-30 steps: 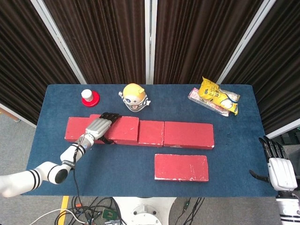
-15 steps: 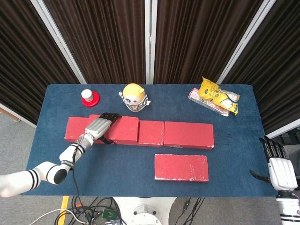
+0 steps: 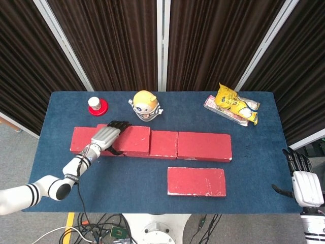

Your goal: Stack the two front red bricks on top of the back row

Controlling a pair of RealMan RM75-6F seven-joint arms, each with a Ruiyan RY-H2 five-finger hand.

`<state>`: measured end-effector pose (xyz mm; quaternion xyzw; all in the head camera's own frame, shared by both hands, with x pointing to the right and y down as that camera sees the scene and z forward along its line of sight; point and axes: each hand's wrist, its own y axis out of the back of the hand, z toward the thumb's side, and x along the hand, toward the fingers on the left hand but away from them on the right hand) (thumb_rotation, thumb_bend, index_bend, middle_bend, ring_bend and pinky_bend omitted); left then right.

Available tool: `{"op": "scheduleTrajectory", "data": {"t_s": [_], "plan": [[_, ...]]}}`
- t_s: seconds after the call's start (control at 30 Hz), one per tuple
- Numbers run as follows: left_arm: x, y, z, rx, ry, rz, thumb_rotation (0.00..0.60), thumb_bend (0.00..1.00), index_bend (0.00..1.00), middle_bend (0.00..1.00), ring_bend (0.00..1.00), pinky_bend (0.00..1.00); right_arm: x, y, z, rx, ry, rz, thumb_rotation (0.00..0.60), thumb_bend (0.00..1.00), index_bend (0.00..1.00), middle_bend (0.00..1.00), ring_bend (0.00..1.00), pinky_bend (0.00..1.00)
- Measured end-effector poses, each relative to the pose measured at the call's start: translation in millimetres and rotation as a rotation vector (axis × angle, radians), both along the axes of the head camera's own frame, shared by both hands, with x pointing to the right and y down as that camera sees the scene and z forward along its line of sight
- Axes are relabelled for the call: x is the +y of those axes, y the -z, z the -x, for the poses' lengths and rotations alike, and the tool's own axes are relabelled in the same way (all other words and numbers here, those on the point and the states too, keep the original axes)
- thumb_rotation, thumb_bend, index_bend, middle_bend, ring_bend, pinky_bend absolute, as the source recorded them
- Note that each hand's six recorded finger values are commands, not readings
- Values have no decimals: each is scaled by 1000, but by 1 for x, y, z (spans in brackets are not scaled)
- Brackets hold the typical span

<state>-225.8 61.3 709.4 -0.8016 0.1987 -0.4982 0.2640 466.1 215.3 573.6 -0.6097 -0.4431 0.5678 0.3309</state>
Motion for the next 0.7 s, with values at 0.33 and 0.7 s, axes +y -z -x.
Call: {"op": "scheduleTrajectory", "data": {"t_s": [0.33,0.7], "plan": [[8,39,22,1,29,-39,600,145,0,0,0,0,-2,1,14,-25,48,40,600,0,0,0,0,0],[41,73,111,-106,185,-169,600,121,0,0,0,0,-16,-5,77,-104,254,245,600,0,0,0,0,0]]}}
